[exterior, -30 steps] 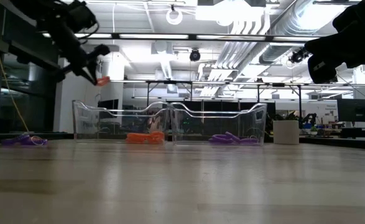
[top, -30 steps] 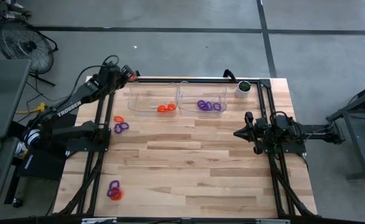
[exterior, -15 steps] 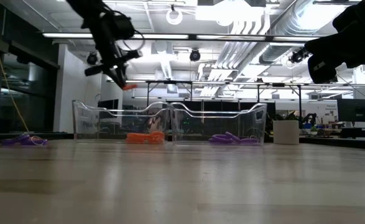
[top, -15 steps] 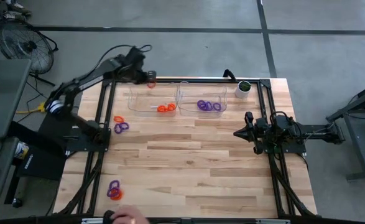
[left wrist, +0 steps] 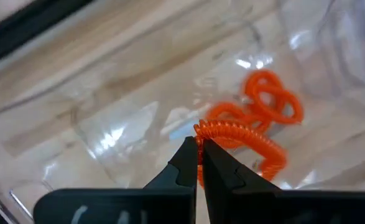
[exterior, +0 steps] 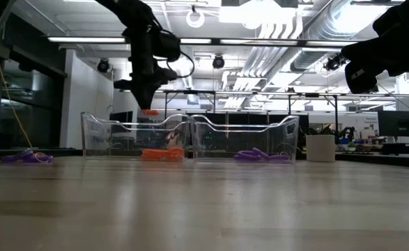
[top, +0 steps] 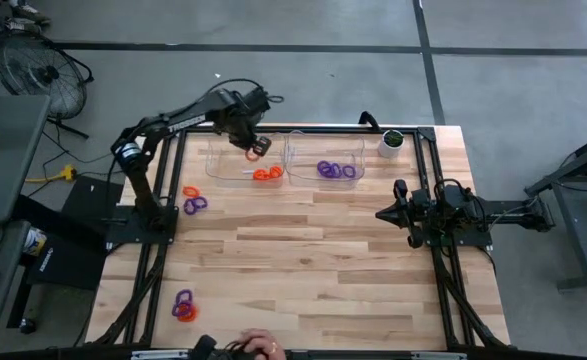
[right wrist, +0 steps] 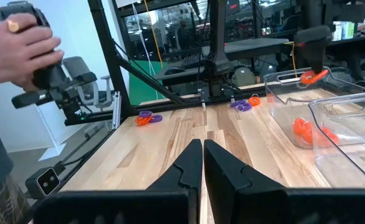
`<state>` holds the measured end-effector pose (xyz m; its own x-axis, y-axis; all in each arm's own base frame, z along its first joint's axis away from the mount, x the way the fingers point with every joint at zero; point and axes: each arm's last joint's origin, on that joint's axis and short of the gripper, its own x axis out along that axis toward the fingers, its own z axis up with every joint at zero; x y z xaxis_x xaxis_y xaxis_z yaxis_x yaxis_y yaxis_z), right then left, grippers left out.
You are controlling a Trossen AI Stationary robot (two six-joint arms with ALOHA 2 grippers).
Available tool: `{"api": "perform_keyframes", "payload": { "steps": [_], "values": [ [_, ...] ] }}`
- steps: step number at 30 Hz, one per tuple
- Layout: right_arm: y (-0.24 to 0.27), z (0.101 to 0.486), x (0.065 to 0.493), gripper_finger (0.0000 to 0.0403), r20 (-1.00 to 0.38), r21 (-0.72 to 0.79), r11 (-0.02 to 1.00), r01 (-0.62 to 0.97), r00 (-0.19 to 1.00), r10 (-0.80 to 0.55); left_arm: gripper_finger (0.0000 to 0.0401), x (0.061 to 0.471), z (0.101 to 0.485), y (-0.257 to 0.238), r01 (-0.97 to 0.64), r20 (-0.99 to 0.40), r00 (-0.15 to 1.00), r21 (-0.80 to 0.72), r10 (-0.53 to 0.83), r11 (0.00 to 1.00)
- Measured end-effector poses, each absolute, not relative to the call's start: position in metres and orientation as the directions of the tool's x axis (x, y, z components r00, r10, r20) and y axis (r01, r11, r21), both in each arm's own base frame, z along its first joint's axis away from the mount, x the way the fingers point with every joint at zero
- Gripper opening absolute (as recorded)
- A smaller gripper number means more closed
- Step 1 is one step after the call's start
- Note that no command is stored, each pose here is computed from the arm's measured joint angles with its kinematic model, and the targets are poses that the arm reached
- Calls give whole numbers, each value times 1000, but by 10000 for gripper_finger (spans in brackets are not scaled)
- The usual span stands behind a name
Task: Sort spring keychains
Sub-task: Put the orange spring keychain into the left transparent bin
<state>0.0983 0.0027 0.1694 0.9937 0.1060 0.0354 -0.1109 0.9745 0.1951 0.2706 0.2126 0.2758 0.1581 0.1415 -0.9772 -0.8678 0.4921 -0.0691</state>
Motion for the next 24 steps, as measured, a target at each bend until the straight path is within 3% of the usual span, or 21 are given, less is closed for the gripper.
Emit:
{"api": "perform_keyframes", "payload": {
  "steps": [6,17,24],
  "values": [
    [3,169,98,12,36,195,974,-111,994,106,17,278,263,212,-865,-985,106,-25,135,502],
    [3,169,98,12,36,195,974,-111,994,106,160,275,264,210,-866,-988,67,13,141,500],
    [3,169,98,12,36,195,974,-111,994,106,200,271,269,207,-864,-989,72,5,132,503]
  ]
}}
